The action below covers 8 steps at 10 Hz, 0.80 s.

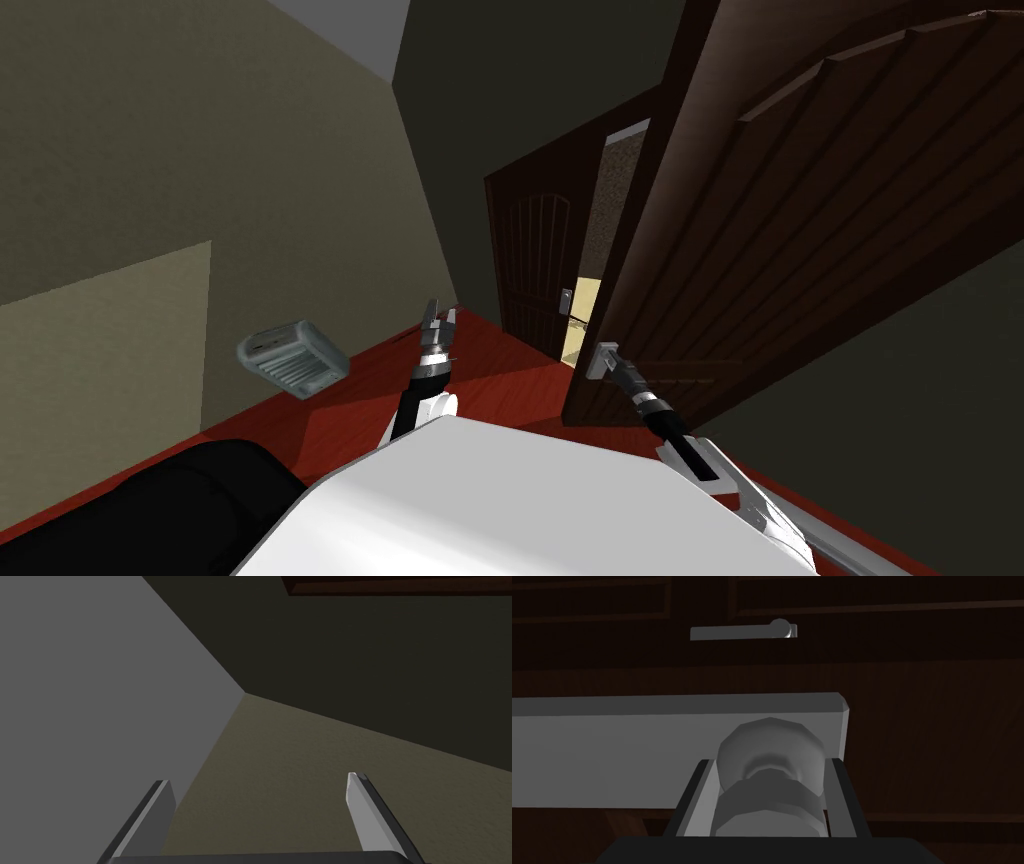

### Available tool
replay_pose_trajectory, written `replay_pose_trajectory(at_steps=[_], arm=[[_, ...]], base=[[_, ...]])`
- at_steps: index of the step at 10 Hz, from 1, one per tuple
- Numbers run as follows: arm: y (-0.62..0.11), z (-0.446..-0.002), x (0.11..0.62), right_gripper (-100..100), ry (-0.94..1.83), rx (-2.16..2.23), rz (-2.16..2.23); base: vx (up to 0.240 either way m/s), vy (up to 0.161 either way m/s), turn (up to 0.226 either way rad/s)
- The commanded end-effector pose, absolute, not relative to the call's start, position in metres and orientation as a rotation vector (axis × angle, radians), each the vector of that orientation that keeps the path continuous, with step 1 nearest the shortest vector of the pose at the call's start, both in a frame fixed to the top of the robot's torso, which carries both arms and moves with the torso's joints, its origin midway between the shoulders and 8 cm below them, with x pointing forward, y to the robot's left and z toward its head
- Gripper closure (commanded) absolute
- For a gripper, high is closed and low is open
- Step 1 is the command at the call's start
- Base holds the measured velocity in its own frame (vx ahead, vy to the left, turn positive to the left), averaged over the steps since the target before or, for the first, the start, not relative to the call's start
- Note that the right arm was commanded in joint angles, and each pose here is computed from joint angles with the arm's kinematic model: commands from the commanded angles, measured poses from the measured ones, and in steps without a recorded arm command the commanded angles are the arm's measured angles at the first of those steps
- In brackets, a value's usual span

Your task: Pull the door open

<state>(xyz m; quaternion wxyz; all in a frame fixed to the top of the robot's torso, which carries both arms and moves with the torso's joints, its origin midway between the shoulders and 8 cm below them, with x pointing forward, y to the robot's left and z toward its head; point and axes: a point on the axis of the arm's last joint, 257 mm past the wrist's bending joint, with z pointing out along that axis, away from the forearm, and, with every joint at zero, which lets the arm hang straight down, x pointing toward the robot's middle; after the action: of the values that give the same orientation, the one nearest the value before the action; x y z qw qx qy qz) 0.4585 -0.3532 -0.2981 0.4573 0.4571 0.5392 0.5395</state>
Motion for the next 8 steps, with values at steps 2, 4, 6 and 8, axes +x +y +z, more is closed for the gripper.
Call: replay_pose_trajectory(at_steps=[2,4,6,8], arm=[[-0.354,-0.296,0.447,100,1.356,1.107,1.356],[-0.350,-0.300,0.443,100,1.369,1.103,1.368],[-0.351,-0.299,0.439,100,1.380,1.091,1.381],[-0.352,-0.298,0.433,100,1.394,1.078,1.395]], base=[[-0.216,-0.119,0.094],[-0.114,-0.053,0.061],[-0.174,-0.088,0.108],[-0.190,-0.106,0.109]])
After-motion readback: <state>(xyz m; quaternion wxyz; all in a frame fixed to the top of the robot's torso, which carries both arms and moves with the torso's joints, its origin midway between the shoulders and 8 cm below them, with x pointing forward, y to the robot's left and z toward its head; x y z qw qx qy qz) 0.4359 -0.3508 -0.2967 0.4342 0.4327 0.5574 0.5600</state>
